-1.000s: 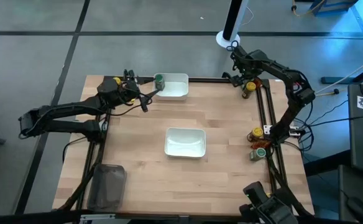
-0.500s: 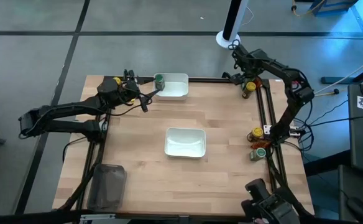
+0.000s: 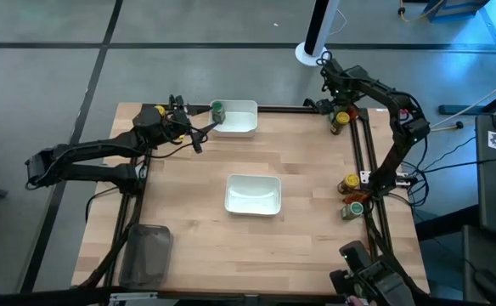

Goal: Sort spices by type
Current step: Put the top right green seasoning bottle into the top white bin

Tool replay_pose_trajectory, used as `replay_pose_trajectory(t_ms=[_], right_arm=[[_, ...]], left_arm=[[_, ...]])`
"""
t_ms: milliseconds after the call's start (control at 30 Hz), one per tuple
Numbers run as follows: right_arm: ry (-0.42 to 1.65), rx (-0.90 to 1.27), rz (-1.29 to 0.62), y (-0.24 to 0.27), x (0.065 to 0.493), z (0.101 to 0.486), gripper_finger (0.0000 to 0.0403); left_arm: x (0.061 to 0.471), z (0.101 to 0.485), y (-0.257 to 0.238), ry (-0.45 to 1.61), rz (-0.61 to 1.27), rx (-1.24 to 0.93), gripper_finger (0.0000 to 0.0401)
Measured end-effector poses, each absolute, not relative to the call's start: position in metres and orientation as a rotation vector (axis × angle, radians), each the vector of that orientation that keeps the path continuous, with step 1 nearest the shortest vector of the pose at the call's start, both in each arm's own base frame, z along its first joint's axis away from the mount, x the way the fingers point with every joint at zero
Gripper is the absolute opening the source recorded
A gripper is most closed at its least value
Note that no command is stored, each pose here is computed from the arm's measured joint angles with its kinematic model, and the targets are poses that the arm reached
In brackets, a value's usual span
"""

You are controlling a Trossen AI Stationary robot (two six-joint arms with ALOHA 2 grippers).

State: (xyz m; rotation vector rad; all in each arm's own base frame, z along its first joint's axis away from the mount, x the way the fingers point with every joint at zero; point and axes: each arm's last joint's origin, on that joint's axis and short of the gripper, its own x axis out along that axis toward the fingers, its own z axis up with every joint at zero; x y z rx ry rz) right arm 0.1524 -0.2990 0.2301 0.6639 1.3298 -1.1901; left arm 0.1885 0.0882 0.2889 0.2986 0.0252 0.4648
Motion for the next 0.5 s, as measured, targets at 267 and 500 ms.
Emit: replay_pose_trajectory(t_ms=[267, 500], right_arm=[[1.391, 0.702, -1.168, -0.305, 0.157, 0.209, 0.0319], [1.39, 0.694, -1.16, -0.308, 0.158, 0.204, 0.0319]], left_arm=[[0.188, 0.289, 0.088, 0.025, 0.465, 0.299, 0.0235], [0.188, 0.289, 0.088, 0.025, 0.465, 0.299, 0.0235]])
